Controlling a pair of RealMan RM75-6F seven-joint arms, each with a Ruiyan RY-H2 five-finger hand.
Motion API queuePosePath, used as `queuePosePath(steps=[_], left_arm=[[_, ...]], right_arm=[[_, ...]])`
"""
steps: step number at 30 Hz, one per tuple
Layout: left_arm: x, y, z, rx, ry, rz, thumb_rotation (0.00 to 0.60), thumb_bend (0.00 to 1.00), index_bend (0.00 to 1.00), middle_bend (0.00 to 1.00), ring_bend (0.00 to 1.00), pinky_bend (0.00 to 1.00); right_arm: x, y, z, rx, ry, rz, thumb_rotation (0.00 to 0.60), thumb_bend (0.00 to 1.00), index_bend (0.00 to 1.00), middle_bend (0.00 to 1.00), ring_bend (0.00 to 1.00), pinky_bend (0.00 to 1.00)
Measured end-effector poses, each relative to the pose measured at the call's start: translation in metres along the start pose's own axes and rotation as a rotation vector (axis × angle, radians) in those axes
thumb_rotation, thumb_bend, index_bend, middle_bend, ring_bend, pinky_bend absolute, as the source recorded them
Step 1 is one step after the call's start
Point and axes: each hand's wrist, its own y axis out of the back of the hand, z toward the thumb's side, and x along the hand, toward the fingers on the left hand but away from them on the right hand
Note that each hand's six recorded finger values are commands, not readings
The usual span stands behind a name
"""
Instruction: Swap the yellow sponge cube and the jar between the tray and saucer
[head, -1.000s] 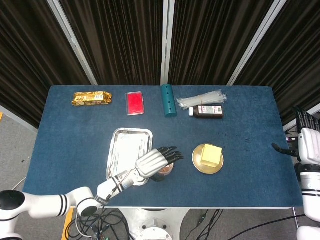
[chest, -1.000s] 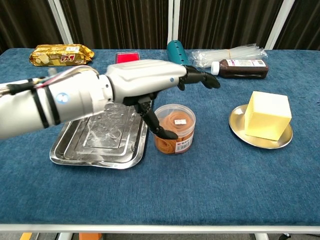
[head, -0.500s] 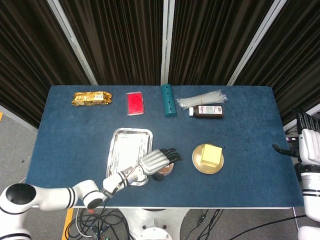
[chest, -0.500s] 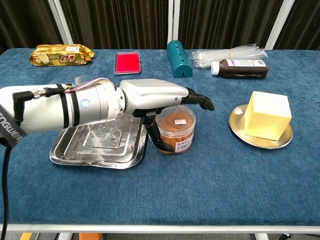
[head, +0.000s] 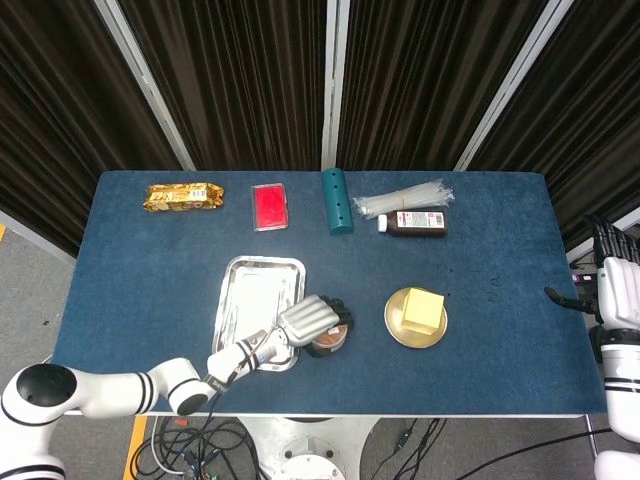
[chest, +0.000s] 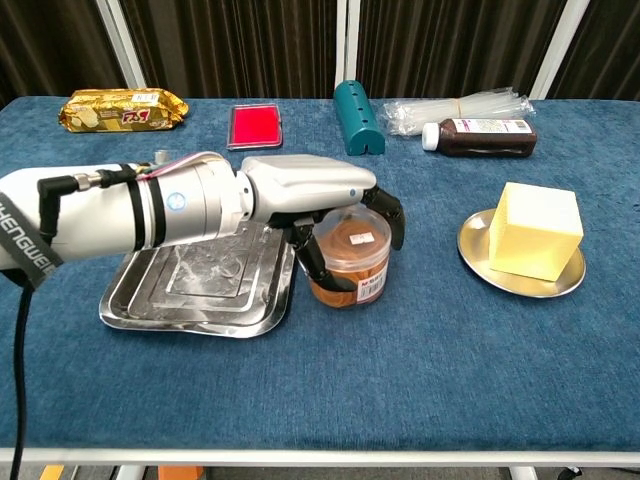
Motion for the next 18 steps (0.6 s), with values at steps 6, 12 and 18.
queuePosePath(steps=[6,12,18], left_arm=[[-0.014,0.031,0.002,0.015,-0.010,0.093,0.600,0.35,0.37,0.29,0.23,0.48],[-0.046,0.057,-0.035,0.038,0.093,0.147,0.600,0.35,0.37,0.29,0.23,0.48],[-0.074,0.036,-0.072,-0.012,0.216,0.091,0.600,0.35,0.35,0.29,0.23,0.47]], right_arm=[[-0.001,-0.001,0.003,-0.003,0.005,0.003,0.600,0.00,0.00,0.01,0.00,0.00],[-0.001,-0.002,0.007,0.001,0.018,0.009,0.600,0.00,0.00,0.01,0.00,0.00],[-0.002,-0.008,0.011,0.000,0.026,0.019,0.600,0.00,0.00,0.01,0.00,0.00]])
